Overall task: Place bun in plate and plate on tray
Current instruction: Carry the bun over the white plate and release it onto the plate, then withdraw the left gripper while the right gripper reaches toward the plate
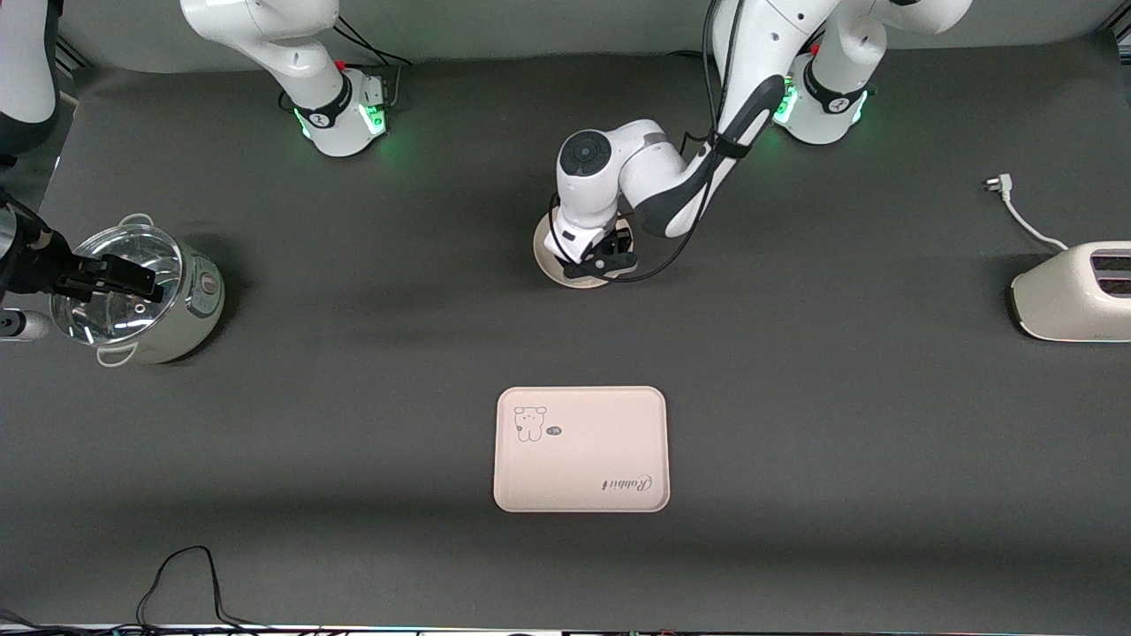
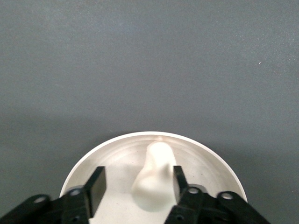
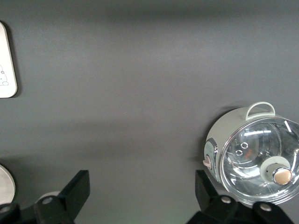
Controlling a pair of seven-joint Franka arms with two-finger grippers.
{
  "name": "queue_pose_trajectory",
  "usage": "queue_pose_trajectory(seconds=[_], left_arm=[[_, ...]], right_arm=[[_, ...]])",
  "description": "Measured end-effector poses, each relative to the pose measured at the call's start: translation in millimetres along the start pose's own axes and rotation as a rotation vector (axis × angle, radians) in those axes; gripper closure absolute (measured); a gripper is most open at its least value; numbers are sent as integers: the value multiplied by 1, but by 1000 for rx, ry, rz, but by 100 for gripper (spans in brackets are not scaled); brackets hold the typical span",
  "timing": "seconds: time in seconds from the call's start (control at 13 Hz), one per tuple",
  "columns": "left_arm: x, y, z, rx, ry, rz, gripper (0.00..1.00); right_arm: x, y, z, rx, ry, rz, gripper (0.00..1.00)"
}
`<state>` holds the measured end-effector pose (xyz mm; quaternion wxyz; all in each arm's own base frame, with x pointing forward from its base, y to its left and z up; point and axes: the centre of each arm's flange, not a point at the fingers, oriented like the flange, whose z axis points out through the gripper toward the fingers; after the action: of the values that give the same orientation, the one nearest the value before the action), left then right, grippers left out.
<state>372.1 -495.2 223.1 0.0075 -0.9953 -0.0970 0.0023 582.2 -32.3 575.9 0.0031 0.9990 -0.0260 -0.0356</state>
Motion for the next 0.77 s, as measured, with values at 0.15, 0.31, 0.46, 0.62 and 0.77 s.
queue_pose_trajectory(seconds=[0.15, 0.31, 0.46, 0.62, 0.77], left_arm=[[1, 0, 0, 4, 2, 1, 5], [2, -1, -1, 9, 5, 2, 0], [18, -3, -11, 15, 19, 9, 0], [61, -18, -44, 36, 40, 57, 0], [120, -52, -94, 49, 68, 121, 0]], right_arm=[[0, 0, 0, 0, 0, 0, 0], [0, 0, 0, 0, 0, 0, 0], [0, 0, 0, 0, 0, 0, 0], [0, 0, 0, 0, -1, 0, 0], [0, 0, 0, 0, -1, 0, 0]])
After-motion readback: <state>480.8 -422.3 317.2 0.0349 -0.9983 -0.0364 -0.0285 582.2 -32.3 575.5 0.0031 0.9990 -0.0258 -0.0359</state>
